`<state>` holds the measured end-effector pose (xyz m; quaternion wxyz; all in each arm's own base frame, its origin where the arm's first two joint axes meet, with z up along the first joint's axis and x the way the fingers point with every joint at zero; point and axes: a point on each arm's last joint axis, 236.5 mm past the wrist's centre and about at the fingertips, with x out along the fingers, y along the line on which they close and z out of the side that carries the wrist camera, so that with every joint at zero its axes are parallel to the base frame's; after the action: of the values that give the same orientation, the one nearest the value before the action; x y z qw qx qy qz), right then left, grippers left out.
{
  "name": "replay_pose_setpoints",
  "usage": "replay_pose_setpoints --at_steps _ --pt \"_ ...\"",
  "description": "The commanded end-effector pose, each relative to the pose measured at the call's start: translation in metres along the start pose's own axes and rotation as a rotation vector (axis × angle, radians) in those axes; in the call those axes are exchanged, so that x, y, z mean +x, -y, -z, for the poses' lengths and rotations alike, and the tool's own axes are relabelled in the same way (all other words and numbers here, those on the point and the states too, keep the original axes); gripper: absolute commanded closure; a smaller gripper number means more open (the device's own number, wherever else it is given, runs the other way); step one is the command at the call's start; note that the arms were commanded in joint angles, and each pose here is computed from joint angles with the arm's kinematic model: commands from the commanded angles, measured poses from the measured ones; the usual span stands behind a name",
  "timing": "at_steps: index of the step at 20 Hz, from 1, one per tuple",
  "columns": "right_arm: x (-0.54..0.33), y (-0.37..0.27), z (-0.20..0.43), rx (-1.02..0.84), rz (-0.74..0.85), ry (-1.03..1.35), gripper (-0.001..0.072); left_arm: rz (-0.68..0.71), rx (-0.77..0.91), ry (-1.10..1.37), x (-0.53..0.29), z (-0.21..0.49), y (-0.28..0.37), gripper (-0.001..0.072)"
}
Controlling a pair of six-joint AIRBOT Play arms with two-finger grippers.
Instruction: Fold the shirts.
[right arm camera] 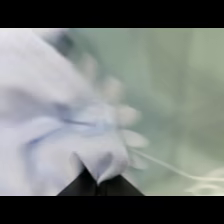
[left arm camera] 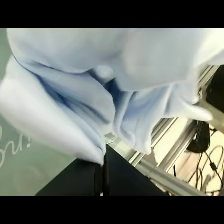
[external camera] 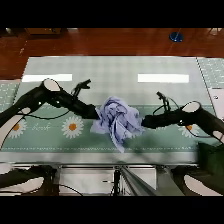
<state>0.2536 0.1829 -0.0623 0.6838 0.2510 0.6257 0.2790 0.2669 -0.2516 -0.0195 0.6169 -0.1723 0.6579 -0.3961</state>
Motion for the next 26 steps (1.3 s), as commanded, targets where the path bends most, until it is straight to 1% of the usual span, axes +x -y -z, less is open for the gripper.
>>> replay_pose_setpoints --at_steps 1,3,5,7,8,10,12,14,18,22,23,25,26 --pt "-0.080 -0.071 -0.034 -0.169 -0.090 0.199 0.0691 -0.025 0.106 0.188 -0.061 -0.030 0.028 0.0686" --pt "-0.157 -0.109 -0.062 -0.254 -0.067 0.452 0.0691 -0.064 0.203 0.380 -0.128 -0.049 0.060 0.0686" --pt "-0.236 -0.139 -0.075 -0.321 -0.006 0.698 0.0691 -0.128 0.261 0.637 -0.211 -0.061 0.093 0.0686" --pt "-0.306 -0.147 -0.076 -0.354 0.154 0.891 0.0691 -0.215 0.305 0.925 -0.300 -0.057 0.124 0.0686" --pt "-0.338 -0.145 -0.072 -0.358 0.258 0.968 0.0691 -0.266 0.333 1.043 -0.337 -0.046 0.139 0.0686" --pt "-0.388 -0.146 -0.063 -0.358 0.415 1.085 0.0691 -0.368 0.374 1.211 -0.389 -0.016 0.162 0.0686" --pt "-0.423 -0.163 -0.053 -0.379 0.481 1.175 0.0691 -0.444 0.394 1.317 -0.415 0.013 0.184 0.0686" --pt "-0.445 -0.195 -0.044 -0.428 0.467 1.248 0.0691 -0.503 0.455 1.392 -0.427 0.039 0.213 0.0687" --pt "-0.488 -0.265 -0.018 -0.560 0.427 1.415 0.0692 -0.572 0.659 1.527 -0.449 0.084 0.300 0.0687" --pt "-0.529 -0.325 0.022 -0.690 0.448 1.585 0.0692 -0.622 0.855 1.692 -0.471 0.131 0.383 0.0686" --pt "-0.536 -0.334 0.030 -0.703 0.456 1.613 0.0692 -0.631 0.885 1.708 -0.471 0.140 0.394 0.0686" --pt "-0.549 -0.347 0.047 -0.706 0.476 1.659 0.0692 -0.618 0.895 1.715 -0.466 0.152 0.408 0.0686" --pt "-0.553 -0.349 0.053 -0.703 0.505 1.665 0.0692 -0.633 0.895 1.708 -0.463 0.156 0.410 0.0686"
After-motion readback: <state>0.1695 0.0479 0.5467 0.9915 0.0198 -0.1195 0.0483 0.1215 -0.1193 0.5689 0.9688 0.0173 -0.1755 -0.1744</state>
